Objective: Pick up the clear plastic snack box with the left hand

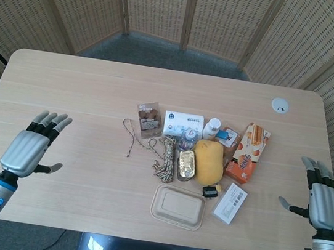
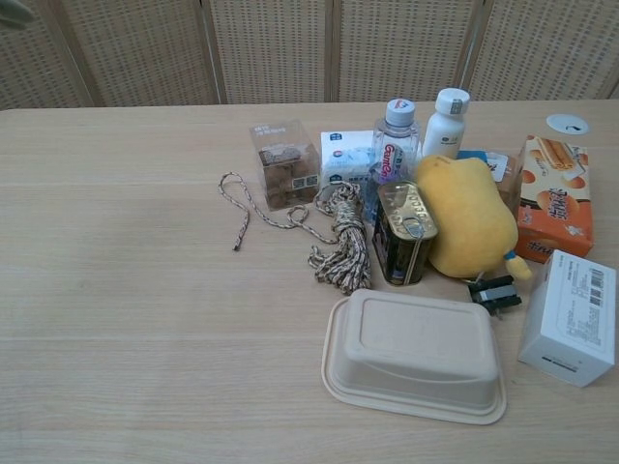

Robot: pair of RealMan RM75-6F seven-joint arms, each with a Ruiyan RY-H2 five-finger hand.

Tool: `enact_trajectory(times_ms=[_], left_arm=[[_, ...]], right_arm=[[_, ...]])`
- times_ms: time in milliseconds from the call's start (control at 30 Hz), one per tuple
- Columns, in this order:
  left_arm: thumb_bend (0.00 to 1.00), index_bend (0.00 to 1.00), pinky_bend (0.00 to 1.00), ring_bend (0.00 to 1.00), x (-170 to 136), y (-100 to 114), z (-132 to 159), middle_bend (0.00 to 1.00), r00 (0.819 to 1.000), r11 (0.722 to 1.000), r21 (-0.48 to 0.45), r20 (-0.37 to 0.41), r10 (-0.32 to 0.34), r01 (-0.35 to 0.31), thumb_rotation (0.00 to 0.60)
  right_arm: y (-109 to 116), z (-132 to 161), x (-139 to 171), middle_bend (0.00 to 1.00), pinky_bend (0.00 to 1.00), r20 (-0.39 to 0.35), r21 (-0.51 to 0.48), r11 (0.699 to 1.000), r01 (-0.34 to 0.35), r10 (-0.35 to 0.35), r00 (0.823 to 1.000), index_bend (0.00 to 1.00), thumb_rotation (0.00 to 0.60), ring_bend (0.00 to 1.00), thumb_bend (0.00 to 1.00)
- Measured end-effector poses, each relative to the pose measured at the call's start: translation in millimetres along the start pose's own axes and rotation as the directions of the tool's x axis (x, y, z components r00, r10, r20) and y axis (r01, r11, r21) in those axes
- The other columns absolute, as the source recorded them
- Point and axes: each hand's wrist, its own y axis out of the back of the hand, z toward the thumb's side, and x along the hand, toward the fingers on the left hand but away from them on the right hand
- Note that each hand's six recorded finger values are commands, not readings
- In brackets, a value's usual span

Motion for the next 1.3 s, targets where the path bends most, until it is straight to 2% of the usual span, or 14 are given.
enact_trajectory(times_ms=[233, 467, 867, 1300], left_arm=[[0.20, 0.00, 0.00, 0.00, 49, -13, 14, 0.00, 0.995, 0.997, -0.005, 0.048, -0.082, 0.082, 0.600], [0.21, 0.00, 0.00, 0.00, 110, -29, 42, 0.00, 0.977, 0.983, 0.032, 0.110, -0.184, 0.182, 0.600], [0.21, 0.00, 0.00, 0.00, 194, -62, 83, 0.00, 0.955, 0.963, 0.060, 0.127, -0.269, 0.263, 0.600], [0.21, 0.00, 0.00, 0.00, 253, -100, 118, 0.00, 0.940, 0.945, 0.050, 0.105, -0.326, 0.322, 0.600]], right_arm=[[7, -13, 6, 0.00, 0.00, 0.037, -0.001, 1.000, 0.012, -0.012, 0.999, 0.00, 0.555, 0.00, 0.00], [17, -26, 14, 0.00, 0.00, 0.073, 0.009, 1.000, 0.029, -0.029, 0.997, 0.00, 0.552, 0.00, 0.00], [36, -44, 25, 0.00, 0.00, 0.142, 0.037, 0.997, 0.063, -0.067, 0.988, 0.00, 0.555, 0.00, 0.00], [45, -55, 34, 0.00, 0.00, 0.190, 0.058, 0.996, 0.073, -0.083, 0.978, 0.00, 0.553, 0.00, 0.00]])
